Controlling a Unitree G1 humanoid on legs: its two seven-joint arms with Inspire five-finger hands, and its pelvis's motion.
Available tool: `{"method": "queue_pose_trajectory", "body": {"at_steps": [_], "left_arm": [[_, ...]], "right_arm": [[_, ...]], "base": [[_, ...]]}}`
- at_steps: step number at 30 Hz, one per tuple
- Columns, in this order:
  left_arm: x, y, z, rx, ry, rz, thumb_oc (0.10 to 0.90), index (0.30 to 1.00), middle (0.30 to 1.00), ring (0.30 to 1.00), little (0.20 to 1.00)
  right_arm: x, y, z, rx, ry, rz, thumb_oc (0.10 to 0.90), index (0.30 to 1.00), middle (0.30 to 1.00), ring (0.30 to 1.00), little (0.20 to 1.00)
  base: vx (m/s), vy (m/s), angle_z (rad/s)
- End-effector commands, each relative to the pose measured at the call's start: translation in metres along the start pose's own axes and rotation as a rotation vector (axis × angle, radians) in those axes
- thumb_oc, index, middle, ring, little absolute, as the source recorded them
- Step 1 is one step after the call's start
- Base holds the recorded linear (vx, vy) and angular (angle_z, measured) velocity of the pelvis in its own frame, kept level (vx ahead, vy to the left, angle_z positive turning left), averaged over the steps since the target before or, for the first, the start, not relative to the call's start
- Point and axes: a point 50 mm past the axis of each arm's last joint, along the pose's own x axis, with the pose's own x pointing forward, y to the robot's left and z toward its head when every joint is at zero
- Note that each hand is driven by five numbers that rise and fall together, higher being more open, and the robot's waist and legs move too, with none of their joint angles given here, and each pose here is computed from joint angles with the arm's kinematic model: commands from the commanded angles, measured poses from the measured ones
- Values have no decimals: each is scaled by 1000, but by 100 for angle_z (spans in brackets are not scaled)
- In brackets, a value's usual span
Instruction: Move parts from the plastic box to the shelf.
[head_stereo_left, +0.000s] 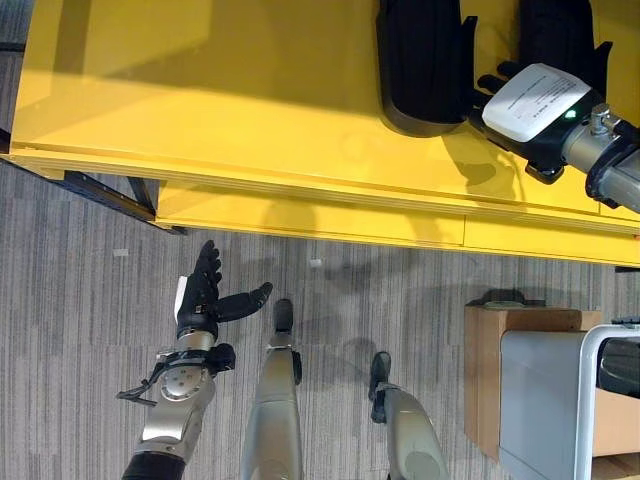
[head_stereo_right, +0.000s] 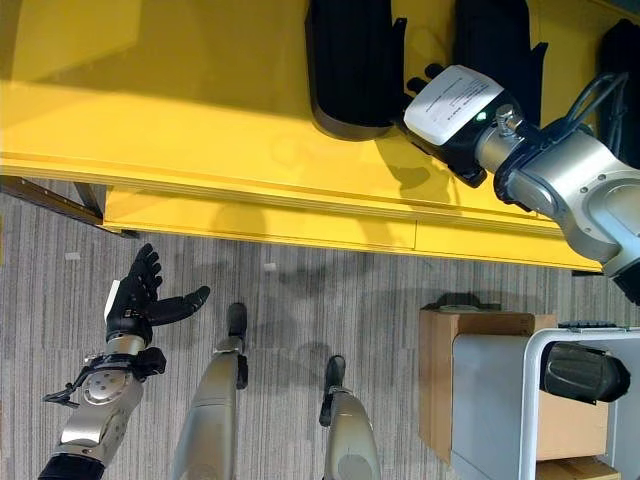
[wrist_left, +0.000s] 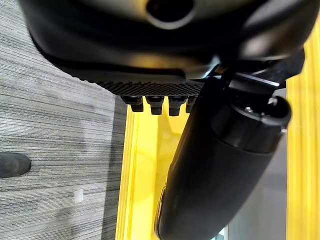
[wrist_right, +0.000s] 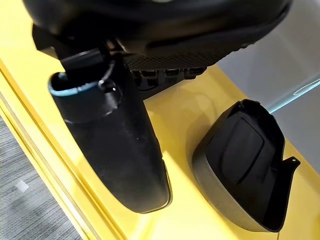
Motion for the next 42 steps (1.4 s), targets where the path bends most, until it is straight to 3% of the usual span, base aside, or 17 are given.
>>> {"method": "queue_pose_trajectory", "body": {"at_steps": [1, 9, 12, 16, 18, 20, 24, 28, 36, 42], "left_arm": [[-6, 4, 22, 16, -133, -1, 900, 1000, 1000, 1000, 1000], [-4, 3, 23, 9, -136, 6, 900, 1000, 1000, 1000, 1000], [-4, 4, 22, -5, -135, 25, 900, 1000, 1000, 1000, 1000], [-6, 7, 22, -2, -138, 34, 900, 1000, 1000, 1000, 1000], [-8, 9, 22, 1, -138, 38, 900, 1000, 1000, 1000, 1000], [-9, 9, 19, -4, -129, 42, 900, 1000, 1000, 1000, 1000], [-10, 10, 18, -1, -122, 43, 900, 1000, 1000, 1000, 1000], [-11, 10, 15, -5, -111, 42, 900, 1000, 1000, 1000, 1000], [-15, 4, 7, -27, -77, -4, 900, 1000, 1000, 1000, 1000], [-18, 2, 2, -28, -59, -41, 900, 1000, 1000, 1000, 1000]], "right_arm": [[-2, -22, -28, -20, 162, -121, 900, 1000, 1000, 1000, 1000], [-6, -39, -31, 97, 192, -264, 900, 1000, 1000, 1000, 1000], [-21, -66, -25, 210, 158, -488, 900, 1000, 1000, 1000, 1000], [-40, -67, -20, 293, 111, -583, 900, 1000, 1000, 1000, 1000], [-54, -62, -13, 377, 80, -652, 900, 1000, 1000, 1000, 1000], [-60, -47, -2, 569, 33, -676, 900, 1000, 1000, 1000, 1000], [-63, -36, 4, 695, 15, -694, 900, 1000, 1000, 1000, 1000], [-60, -20, 14, 842, 5, -689, 900, 1000, 1000, 1000, 1000], [-44, 15, 51, 1357, -20, -759, 900, 1000, 1000, 1000, 1000], [-35, 15, 69, 1511, -62, -791, 900, 1000, 1000, 1000, 1000]], "base": [[0, 0, 0], [0, 0, 0], [4, 1, -2], [-2, 0, -1], [0, 0, 0], [0, 0, 0], [0, -12, -3], [0, -12, -1], [-11, -36, 1], [-10, -12, -2]]}}
